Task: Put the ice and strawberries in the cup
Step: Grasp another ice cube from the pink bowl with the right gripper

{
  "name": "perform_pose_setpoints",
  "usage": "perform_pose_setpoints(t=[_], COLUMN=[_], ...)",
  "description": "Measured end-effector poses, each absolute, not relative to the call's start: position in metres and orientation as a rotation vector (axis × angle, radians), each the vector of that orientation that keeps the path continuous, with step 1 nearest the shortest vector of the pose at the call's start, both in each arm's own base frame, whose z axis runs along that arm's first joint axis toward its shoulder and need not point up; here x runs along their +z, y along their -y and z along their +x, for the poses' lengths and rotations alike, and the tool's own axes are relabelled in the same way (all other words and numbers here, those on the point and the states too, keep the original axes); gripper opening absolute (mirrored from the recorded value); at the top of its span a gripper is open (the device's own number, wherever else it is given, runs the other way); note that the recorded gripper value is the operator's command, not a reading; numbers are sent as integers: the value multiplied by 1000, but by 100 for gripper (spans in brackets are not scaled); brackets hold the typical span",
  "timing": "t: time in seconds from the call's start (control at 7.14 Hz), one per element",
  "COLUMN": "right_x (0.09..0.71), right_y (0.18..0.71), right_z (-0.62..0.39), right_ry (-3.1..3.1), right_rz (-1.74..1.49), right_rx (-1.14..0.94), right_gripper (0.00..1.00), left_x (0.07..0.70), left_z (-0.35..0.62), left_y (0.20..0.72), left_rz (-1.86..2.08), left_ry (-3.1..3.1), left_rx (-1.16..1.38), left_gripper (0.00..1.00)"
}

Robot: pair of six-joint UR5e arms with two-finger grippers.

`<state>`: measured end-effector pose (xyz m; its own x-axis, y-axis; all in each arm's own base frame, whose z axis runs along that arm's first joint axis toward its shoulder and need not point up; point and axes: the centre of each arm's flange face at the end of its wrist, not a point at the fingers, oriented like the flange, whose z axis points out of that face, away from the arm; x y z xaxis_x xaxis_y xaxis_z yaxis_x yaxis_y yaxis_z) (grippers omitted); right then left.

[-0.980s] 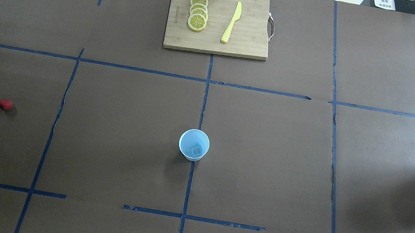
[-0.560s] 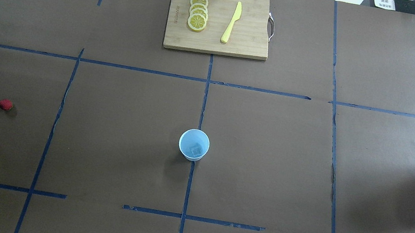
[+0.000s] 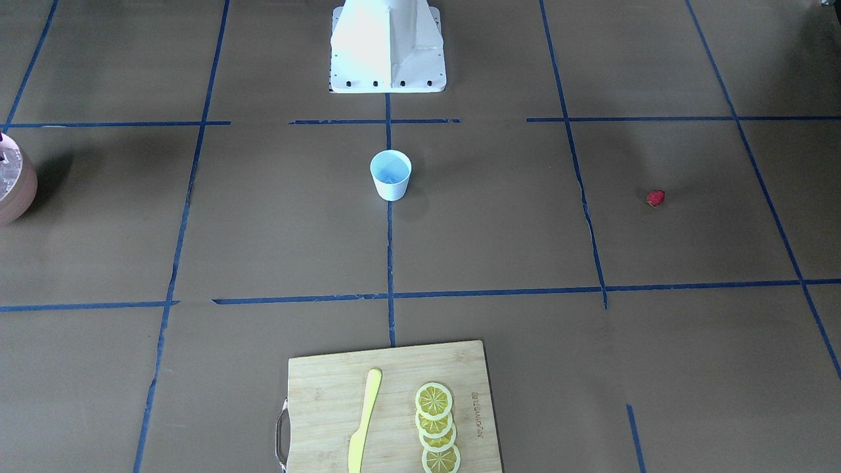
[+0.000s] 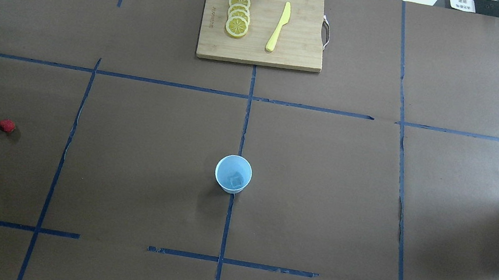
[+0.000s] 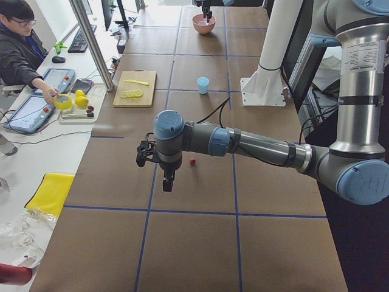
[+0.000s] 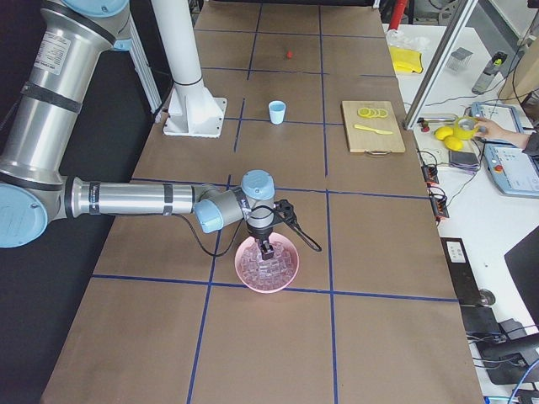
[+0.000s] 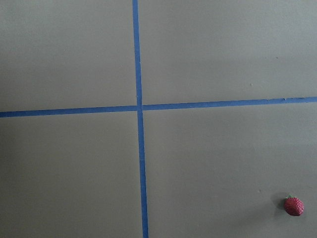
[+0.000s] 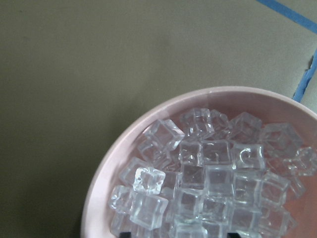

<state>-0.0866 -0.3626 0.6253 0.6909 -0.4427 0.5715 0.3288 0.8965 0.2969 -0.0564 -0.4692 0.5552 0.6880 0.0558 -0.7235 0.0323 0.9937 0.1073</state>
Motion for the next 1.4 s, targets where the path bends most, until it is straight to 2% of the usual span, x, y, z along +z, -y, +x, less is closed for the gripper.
perform_pose_setpoints(t=[1.4], right_x=[644], right_y=[360], right_z=[-91], right_ry=[658], right_rz=[148], right_rx=[-453], right_gripper=[62], left_x=[551], left_z=[-56], left_y=[469], left_rz=[122], left_ry=[-814], left_rx=[15], left_gripper=[100])
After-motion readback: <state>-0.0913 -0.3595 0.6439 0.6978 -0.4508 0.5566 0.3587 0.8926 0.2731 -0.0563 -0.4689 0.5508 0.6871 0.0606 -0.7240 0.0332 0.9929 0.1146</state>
